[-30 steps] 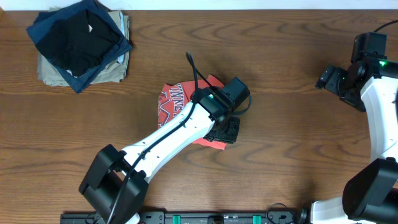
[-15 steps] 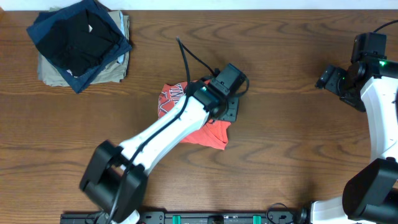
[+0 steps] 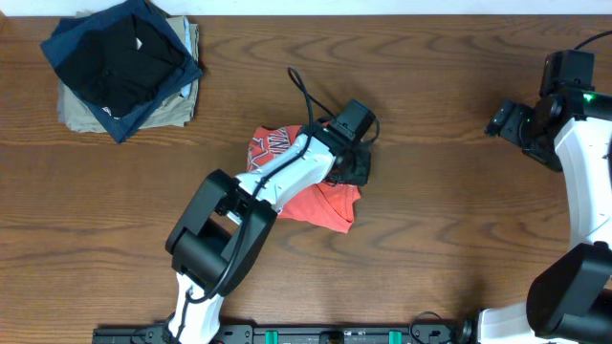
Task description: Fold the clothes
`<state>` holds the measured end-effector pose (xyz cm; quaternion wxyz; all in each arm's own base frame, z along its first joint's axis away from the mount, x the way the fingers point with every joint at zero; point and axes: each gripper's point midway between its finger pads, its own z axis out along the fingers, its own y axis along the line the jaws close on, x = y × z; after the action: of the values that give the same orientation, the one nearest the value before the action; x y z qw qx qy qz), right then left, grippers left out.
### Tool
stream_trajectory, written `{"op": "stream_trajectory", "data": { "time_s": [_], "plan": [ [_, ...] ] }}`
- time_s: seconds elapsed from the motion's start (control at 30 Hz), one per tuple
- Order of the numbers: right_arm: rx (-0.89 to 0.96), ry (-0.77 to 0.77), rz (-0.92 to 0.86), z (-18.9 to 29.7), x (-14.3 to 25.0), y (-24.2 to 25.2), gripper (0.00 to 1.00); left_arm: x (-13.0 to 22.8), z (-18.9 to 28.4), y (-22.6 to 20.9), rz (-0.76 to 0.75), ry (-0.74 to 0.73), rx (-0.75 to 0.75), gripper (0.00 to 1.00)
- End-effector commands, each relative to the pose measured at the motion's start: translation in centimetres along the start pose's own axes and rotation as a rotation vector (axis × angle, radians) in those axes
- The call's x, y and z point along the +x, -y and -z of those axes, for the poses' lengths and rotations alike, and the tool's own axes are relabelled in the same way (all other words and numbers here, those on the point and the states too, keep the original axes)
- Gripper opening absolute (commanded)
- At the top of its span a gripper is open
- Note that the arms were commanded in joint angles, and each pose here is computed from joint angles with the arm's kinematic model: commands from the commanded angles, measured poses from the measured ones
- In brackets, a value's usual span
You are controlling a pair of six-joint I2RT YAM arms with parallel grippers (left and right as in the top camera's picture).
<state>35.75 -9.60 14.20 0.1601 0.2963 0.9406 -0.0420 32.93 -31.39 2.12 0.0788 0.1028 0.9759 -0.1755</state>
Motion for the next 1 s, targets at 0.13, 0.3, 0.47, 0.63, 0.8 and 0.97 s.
{"op": "stream_trajectory", "data": {
  "time_s": [0.13,0.3,0.47,0.63,0.8,0.97],
  "plan": [
    [0.011,0.006,-0.004,0.0,-0.2,0.3,0.99,-2.3,6.1,3.2,-0.122,0.115,0.094,0.52],
    [0.011,0.006,-0.004,0.0,-0.2,0.3,0.99,-4.5,11.3,1.6,-0.124,0.268,0.003,0.61],
    [0.011,0.006,-0.004,0.0,-0.2,0.3,0.99,-5.8,13.2,-4.2,-0.018,0.299,-0.132,0.59],
    [0.011,0.006,-0.004,0.0,-0.2,0.3,0.99,-4.9,11.3,-10.7,0.126,0.183,-0.182,0.31],
    [0.011,0.006,-0.004,0.0,-0.2,0.3,0.99,-2.7,7.7,-14.5,0.223,0.025,-0.172,0.28],
    [0.011,0.006,-0.004,0.0,-0.2,0.3,0.99,-0.3,4.3,-17.0,0.274,-0.11,-0.213,0.29]
  ]
}}
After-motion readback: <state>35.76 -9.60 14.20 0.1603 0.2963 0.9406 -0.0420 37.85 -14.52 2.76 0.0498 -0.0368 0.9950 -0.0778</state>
